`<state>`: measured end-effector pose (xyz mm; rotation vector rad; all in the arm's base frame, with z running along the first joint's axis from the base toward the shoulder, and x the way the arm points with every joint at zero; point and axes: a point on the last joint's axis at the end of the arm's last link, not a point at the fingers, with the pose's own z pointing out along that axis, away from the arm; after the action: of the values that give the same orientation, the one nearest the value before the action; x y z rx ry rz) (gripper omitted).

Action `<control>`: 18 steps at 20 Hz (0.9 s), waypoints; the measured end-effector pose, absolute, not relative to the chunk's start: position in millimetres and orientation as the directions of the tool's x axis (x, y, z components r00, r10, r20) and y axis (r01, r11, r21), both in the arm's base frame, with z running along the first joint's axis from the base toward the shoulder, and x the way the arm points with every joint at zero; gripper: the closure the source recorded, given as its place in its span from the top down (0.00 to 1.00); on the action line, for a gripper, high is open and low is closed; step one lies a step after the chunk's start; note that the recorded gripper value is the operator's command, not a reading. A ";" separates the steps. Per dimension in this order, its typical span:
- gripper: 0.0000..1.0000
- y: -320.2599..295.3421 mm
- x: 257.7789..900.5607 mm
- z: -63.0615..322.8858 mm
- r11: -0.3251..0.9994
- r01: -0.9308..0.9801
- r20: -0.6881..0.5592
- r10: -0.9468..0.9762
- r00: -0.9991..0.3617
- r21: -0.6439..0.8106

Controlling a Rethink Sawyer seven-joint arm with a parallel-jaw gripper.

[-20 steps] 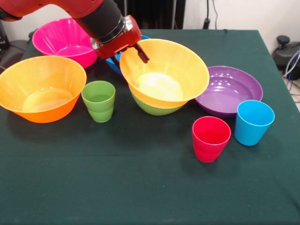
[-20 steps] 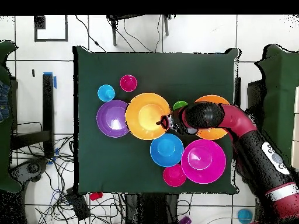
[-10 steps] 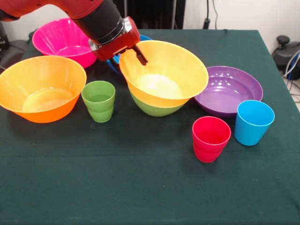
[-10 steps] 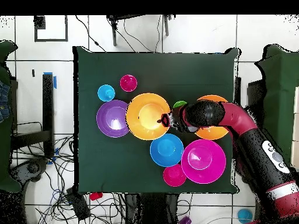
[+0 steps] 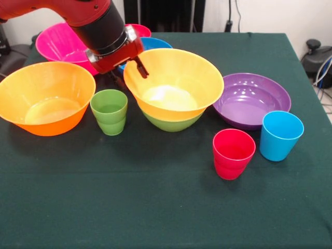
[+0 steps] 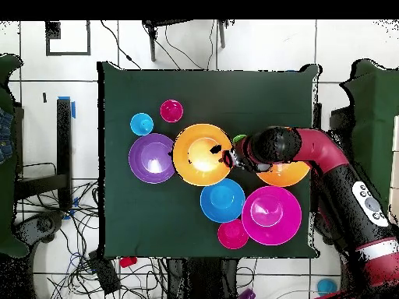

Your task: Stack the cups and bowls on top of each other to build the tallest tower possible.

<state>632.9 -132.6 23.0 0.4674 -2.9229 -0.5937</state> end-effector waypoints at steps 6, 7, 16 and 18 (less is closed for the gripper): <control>1.00 -140.3 630.3 33.6 0.872 -0.313 0.093 -0.371 -0.924 0.376; 1.00 -141.5 630.5 36.2 0.874 -0.315 0.098 -0.374 -0.922 0.371; 1.00 -147.3 638.3 57.2 0.886 -0.335 0.109 -0.386 -0.916 0.320; 1.00 -148.9 639.7 61.8 0.888 -0.338 0.111 -0.387 -0.915 0.311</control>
<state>639.7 -148.9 61.8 0.5588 -2.8865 -0.4292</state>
